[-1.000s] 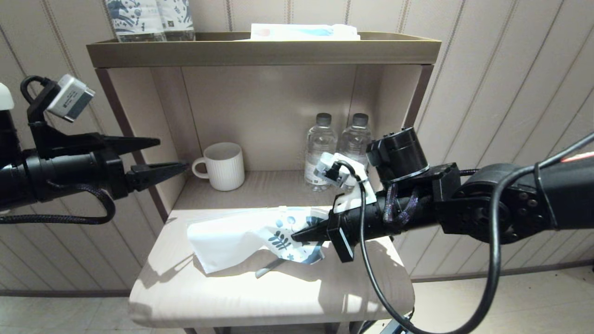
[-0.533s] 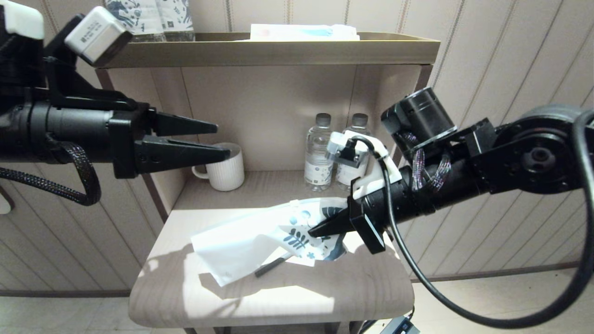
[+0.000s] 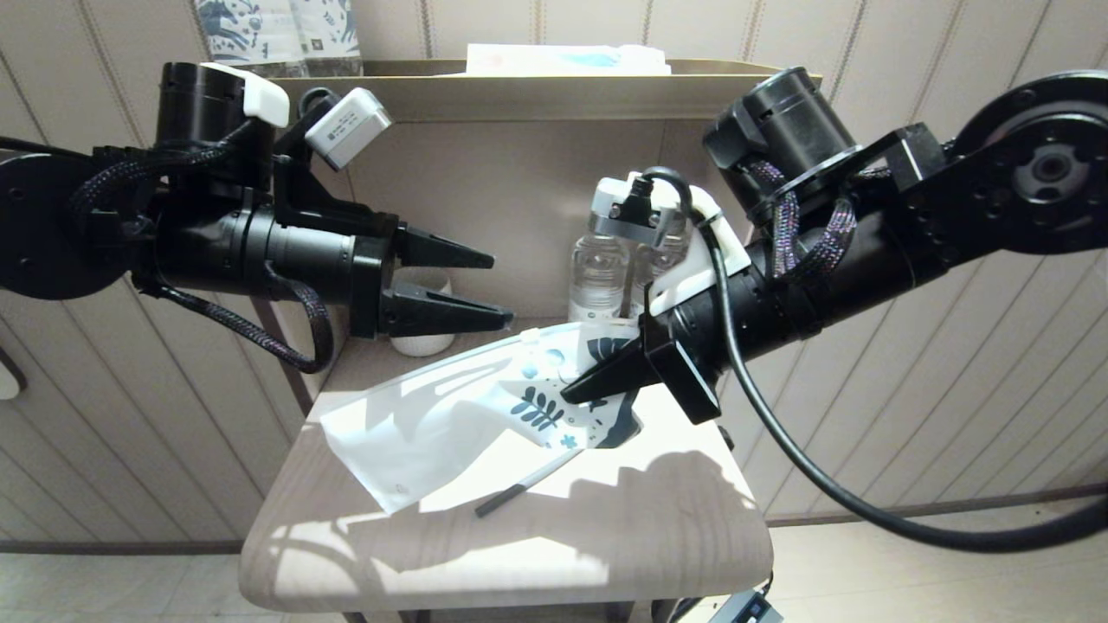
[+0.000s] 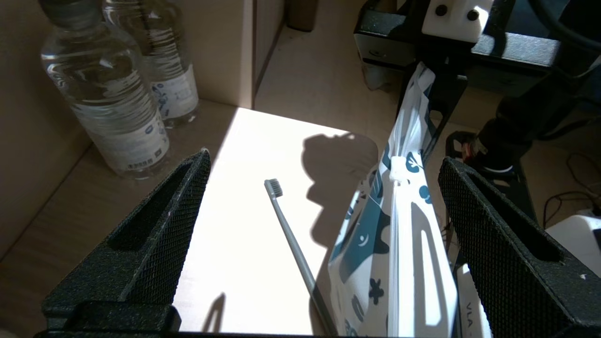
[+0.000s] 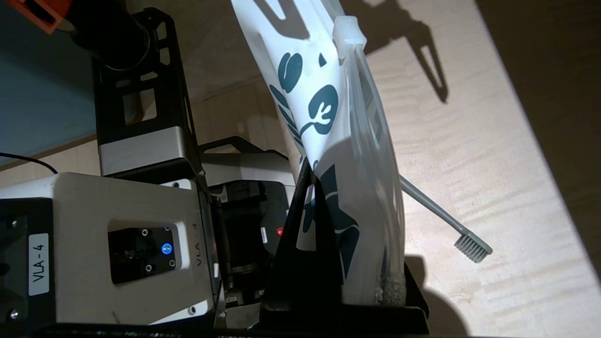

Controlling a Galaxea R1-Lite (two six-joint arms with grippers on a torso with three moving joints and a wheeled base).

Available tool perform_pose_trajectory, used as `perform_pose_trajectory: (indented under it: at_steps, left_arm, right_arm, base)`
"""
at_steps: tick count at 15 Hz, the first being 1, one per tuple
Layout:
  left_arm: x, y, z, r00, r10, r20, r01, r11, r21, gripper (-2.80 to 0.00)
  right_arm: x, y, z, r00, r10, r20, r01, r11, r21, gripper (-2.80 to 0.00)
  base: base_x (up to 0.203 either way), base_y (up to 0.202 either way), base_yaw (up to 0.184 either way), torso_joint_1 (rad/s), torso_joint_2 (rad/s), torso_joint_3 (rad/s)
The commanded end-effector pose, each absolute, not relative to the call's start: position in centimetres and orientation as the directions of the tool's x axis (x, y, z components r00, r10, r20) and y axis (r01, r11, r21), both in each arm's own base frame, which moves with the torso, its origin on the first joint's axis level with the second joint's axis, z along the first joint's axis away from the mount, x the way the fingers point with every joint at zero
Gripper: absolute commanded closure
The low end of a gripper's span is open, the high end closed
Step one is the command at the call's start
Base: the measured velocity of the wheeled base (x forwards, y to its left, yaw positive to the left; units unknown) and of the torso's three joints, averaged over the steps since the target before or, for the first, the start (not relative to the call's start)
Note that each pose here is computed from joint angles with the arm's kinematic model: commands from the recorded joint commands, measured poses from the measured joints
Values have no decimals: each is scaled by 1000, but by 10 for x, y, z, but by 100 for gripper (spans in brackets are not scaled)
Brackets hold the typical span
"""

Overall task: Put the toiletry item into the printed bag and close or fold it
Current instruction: Open the storage bag

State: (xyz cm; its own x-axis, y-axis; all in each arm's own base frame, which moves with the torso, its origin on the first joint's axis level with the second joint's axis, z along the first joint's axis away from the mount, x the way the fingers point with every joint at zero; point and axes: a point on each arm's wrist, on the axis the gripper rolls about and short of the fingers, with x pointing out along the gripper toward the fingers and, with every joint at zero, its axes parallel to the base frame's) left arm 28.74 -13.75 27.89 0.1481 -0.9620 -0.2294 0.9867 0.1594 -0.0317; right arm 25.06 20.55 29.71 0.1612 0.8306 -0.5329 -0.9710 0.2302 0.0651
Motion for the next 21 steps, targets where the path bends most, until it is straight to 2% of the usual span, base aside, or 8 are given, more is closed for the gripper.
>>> perform_pose_trajectory:
  at_steps: [1, 21]
  left_arm:
    - [287, -141, 269, 130, -961, -242, 988, 145, -48, -280]
    - [286, -140, 266, 120, -964, -239, 991, 130, -30, -280]
  right_arm:
    - [244, 215, 291, 125, 827, -548, -976, 201, 81, 0]
    - [257, 224, 294, 170, 828, -534, -973, 226, 40, 0]
  base:
    - [0, 0, 0, 0, 0, 0]
    - [0, 0, 0, 0, 0, 0]
